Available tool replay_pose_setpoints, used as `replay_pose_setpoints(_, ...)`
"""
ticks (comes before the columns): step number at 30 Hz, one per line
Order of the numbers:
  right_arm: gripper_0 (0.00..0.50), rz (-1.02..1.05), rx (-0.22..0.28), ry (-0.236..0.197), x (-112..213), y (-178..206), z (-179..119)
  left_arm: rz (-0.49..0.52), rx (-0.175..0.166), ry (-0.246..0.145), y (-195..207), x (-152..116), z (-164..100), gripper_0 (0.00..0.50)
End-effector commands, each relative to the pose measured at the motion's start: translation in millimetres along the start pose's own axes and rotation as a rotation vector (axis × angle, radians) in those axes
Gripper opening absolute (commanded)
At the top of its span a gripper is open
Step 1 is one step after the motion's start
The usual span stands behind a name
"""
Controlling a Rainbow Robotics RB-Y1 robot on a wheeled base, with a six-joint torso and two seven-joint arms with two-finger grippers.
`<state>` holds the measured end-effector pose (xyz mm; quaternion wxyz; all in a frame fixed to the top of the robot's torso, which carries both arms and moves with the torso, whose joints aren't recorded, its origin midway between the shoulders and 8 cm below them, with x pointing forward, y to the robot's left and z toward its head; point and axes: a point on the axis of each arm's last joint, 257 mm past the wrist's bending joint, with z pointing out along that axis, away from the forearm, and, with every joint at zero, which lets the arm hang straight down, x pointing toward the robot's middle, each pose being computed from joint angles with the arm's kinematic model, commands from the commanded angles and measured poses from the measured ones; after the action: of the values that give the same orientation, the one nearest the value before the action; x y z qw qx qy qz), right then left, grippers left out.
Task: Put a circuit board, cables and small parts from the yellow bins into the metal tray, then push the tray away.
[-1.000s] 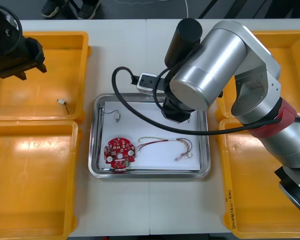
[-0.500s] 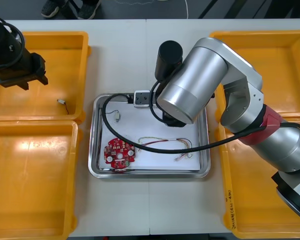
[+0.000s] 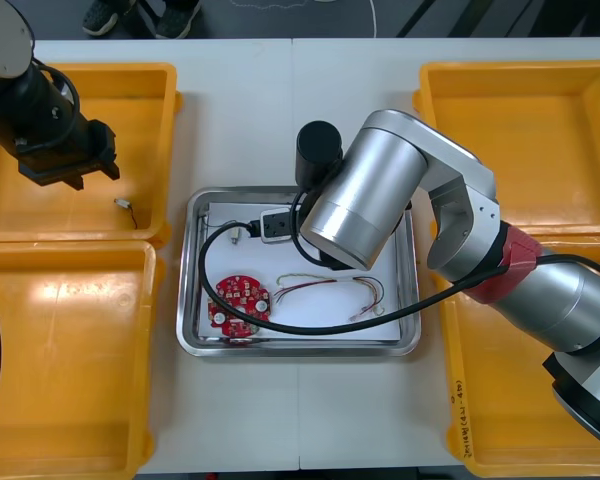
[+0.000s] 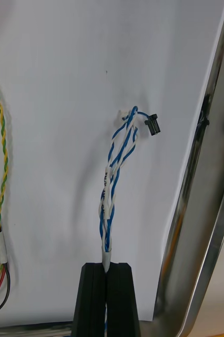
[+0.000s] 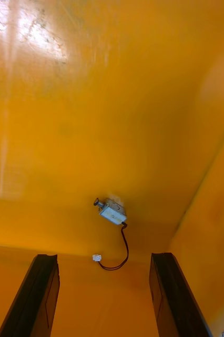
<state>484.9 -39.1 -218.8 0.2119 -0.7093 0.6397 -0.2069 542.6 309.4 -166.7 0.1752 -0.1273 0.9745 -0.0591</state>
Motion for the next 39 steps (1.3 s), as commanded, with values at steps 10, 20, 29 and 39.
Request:
replay_pose_setpoints(10, 0.0, -0.068, 0.033, 0.041, 15, -7, 10, 0.147, 0.012, -0.031, -25, -8, 27, 0.5)
replay_pose_setpoints(20, 0.056, -0.068, 0.019, 0.064, 24, -3, 24, 0.142, 0.014, -0.028, -23, -2, 47, 0.5)
replay_pose_setpoints(29, 0.444, -0.059, 0.022, 0.068, 27, -4, 24, 0.132, 0.021, -0.041, -20, 1, 61, 0.5)
replay_pose_setpoints(39, 0.5, -0.056, 0.036, 0.065, 31, -10, 12, 0.123, 0.013, -0.039, -14, 4, 65, 0.5)
